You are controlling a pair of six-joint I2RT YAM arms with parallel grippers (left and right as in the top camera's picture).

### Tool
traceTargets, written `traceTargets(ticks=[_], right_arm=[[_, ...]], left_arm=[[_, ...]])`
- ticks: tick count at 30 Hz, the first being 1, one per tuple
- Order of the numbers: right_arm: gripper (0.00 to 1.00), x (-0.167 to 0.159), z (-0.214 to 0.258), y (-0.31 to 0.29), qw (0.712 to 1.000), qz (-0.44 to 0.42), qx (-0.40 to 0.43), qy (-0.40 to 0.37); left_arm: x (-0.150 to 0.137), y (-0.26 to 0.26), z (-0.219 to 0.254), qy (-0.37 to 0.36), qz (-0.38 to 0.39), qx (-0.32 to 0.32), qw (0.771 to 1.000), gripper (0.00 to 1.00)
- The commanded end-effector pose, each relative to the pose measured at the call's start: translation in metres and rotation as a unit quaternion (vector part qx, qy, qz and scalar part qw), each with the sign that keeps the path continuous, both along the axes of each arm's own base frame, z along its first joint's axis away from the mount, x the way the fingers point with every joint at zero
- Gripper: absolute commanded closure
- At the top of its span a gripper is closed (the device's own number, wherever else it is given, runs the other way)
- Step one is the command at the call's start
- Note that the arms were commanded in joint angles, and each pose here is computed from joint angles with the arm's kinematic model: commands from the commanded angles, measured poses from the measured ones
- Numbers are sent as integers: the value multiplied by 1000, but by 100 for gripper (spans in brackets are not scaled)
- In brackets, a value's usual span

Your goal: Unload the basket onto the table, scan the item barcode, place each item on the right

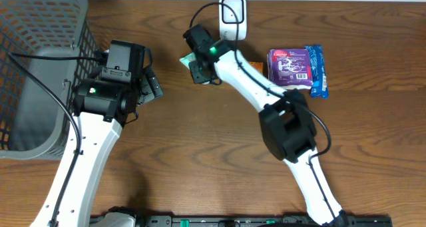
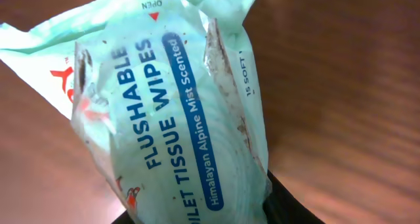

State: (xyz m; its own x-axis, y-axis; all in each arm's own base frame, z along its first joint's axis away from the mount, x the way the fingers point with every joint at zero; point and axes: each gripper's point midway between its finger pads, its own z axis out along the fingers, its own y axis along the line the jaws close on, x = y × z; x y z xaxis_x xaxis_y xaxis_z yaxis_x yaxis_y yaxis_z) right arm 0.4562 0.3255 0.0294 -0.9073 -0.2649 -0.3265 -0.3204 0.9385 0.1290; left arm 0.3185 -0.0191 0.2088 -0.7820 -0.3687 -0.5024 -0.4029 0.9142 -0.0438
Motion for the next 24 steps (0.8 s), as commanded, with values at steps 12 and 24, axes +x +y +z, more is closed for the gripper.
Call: traceTargets(ticks=[12,24], right_arm=[[77,-8,76,-14,819,28,487,303],[31,8,2,-55,899,-127,308,285]], left_arm=[[0,0,0,1,4,-4,1000,2],[0,0,0,1,4,-4,1000,2]])
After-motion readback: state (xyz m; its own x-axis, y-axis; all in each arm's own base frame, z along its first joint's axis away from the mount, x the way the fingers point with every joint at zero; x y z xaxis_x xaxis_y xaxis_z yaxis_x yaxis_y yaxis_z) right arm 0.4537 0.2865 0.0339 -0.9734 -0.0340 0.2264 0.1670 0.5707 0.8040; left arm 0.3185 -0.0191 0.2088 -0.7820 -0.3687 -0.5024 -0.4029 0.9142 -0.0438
